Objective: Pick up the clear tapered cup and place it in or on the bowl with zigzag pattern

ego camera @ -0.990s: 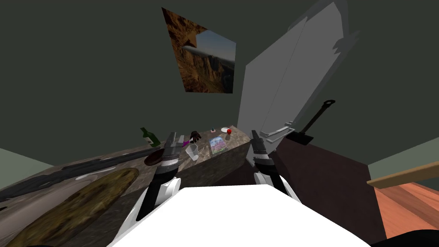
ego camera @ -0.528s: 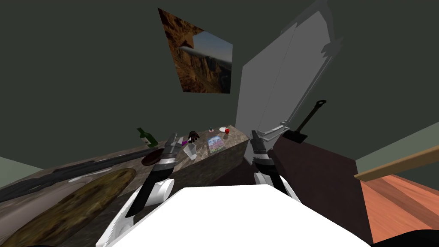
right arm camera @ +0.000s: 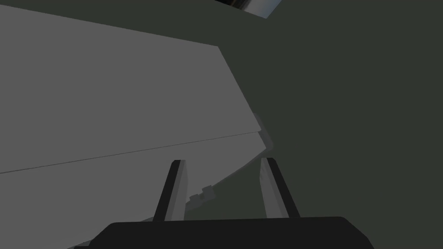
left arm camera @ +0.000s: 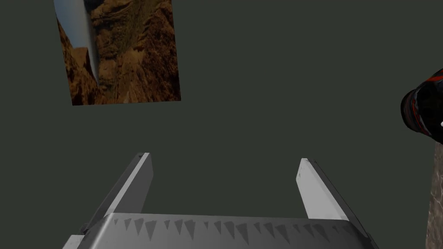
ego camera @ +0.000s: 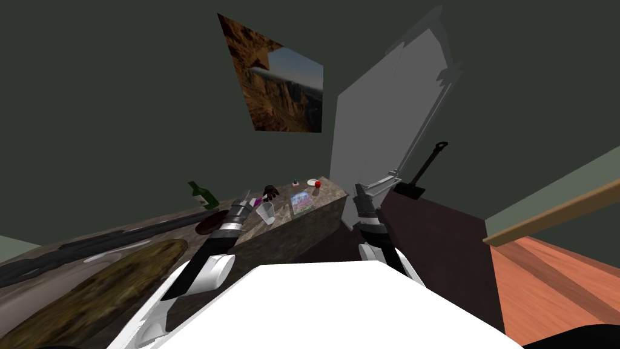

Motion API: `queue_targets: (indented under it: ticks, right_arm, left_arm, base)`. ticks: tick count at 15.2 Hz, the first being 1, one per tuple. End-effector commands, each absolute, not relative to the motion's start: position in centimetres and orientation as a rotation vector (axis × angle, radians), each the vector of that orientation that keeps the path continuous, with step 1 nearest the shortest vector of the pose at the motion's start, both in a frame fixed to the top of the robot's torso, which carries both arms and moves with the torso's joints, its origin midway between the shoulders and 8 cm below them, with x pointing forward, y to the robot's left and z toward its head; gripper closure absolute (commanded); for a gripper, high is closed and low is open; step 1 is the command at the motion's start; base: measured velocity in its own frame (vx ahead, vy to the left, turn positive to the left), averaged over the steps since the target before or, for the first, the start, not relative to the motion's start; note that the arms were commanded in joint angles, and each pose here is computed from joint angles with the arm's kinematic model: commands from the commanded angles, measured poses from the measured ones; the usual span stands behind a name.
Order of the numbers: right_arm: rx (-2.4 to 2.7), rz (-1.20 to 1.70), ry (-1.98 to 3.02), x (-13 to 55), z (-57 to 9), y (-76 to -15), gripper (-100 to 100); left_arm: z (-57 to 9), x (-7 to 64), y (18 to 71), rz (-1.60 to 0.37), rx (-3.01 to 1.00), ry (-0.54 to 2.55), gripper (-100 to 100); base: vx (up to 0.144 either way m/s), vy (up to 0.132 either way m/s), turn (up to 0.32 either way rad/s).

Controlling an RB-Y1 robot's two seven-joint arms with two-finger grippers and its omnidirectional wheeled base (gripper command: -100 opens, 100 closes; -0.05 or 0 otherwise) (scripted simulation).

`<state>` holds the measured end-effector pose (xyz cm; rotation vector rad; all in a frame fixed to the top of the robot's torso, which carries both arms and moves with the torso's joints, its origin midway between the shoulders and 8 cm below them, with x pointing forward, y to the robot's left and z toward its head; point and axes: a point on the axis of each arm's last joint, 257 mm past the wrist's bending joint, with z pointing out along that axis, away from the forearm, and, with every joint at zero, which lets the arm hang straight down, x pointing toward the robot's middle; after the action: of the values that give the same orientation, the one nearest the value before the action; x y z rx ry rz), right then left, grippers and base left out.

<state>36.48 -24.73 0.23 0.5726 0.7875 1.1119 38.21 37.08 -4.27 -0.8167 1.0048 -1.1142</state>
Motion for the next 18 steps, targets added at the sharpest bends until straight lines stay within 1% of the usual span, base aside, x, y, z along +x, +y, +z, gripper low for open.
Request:
queue_targets:
  ticks: [1, 2, 4, 5, 7, 11, 14, 15, 17, 18]
  right_arm:
    - [0.573, 1.112, 0.787, 36.5, 0.2, -24.7, 0]
    - [0.573, 1.112, 0.788, 36.5, 0.2, -24.7, 0]
    - [0.573, 1.112, 0.788, 36.5, 0.2, -24.7, 0]
    - [0.573, 1.112, 0.788, 36.5, 0.2, -24.7, 0]
    - [0.573, 1.112, 0.787, 36.5, 0.2, -24.7, 0]
    - [0.573, 1.112, 0.788, 36.5, 0.2, -24.7, 0]
    - [0.573, 1.112, 0.788, 36.5, 0.2, -24.7, 0]
    - [0.573, 1.112, 0.788, 36.5, 0.2, -24.7, 0]
    - [0.573, 1.112, 0.788, 36.5, 0.2, -24.7, 0]
    - [0.573, 1.112, 0.788, 36.5, 0.2, -24.7, 0]
  left_arm:
    - [-4.8, 38.5, 37.7, -1.101, -0.840, 1.026, -100]
    - [-5.4, 38.8, 38.8, -1.082, -0.867, 1.058, -100]
    - [-5.9, 38.9, 39.0, -1.072, -0.884, 1.070, -100]
    - [-6.4, 39.1, 40.2, -1.053, -0.911, 1.100, -100]
    - [-6.9, 39.2, 40.4, -1.041, -0.931, 1.113, -100]
    - [-8.2, 39.6, 43.0, -0.992, -1.003, 1.179, -100]
    - [-9.0, 39.7, 43.3, -0.973, -1.032, 1.197, -100]
    - [-9.4, 39.8, 44.5, -0.951, -1.063, 1.224, -100]
    - [-10.0, 39.7, 44.8, -0.936, -1.085, 1.237, -100]
    - [-10.2, 39.8, 45.9, -0.920, -1.111, 1.258, -100]
  base:
    - [-0.020, -0.017, -0.021]
    - [-0.026, -0.023, -0.049]
    - [-0.025, -0.021, -0.043]
    - [-0.028, -0.027, -0.063]
    - [-0.031, -0.025, -0.042]
    - [-0.023, -0.025, -0.058]
    - [-0.019, -0.019, -0.027]
    - [-0.019, -0.021, -0.067]
    - [-0.021, -0.021, -0.056]
    - [-0.022, -0.027, -0.071]
